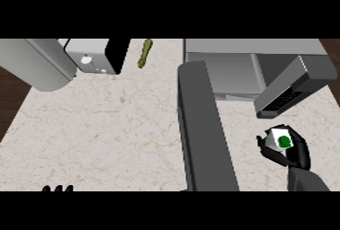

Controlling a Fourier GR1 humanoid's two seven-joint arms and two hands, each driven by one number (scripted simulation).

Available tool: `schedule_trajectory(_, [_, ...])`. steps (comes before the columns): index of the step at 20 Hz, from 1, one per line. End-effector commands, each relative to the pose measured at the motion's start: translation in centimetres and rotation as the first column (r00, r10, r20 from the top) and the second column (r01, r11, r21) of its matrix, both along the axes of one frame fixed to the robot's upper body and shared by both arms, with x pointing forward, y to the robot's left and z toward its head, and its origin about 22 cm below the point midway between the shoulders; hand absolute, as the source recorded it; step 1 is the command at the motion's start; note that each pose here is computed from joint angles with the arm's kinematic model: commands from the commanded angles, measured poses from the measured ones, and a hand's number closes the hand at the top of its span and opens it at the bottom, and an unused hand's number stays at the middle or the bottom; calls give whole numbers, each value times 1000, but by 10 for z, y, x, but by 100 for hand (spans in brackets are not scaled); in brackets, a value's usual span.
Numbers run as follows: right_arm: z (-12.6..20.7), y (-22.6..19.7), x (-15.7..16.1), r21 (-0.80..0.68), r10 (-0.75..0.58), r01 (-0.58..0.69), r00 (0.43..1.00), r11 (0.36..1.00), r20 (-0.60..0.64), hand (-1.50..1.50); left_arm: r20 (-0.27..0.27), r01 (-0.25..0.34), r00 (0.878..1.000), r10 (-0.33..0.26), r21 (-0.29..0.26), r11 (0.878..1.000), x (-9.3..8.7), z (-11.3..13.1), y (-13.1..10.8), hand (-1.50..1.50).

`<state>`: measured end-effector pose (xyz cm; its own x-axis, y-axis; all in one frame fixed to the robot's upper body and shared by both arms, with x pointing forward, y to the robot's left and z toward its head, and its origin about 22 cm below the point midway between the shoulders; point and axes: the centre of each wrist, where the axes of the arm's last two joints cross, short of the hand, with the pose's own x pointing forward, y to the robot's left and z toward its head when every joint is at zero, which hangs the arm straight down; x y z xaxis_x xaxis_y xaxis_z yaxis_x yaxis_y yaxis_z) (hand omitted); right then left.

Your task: Pick up the milk, place it into the microwave and close the microwave

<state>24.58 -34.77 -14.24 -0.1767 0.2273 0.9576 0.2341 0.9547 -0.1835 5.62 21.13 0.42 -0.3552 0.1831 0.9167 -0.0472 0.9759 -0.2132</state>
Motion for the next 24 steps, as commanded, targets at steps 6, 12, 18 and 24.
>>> schedule_trajectory(6, [10, 24, 29, 39, 69, -78, 980, 996, 185, 150, -1, 10, 1000, -10, -3, 1000, 12, 7, 3, -150])
schedule_trajectory(12, [21, 63, 60, 45, 94, -105, 976, 993, 197, 150, -15, 34, 999, -34, -18, 999, 0, -6, -4, -150])
schedule_trajectory(18, [15, 67, 50, 21, 95, -102, 970, 995, 224, 150, 9, -2, 1000, 2, -14, 1000, 5, 9, 10, -150])
schedule_trajectory(24, [28, 40, 45, 16, 125, -131, 971, 991, 204, 150, -22, 19, 1000, -20, -28, 999, -2, 17, -2, -150])
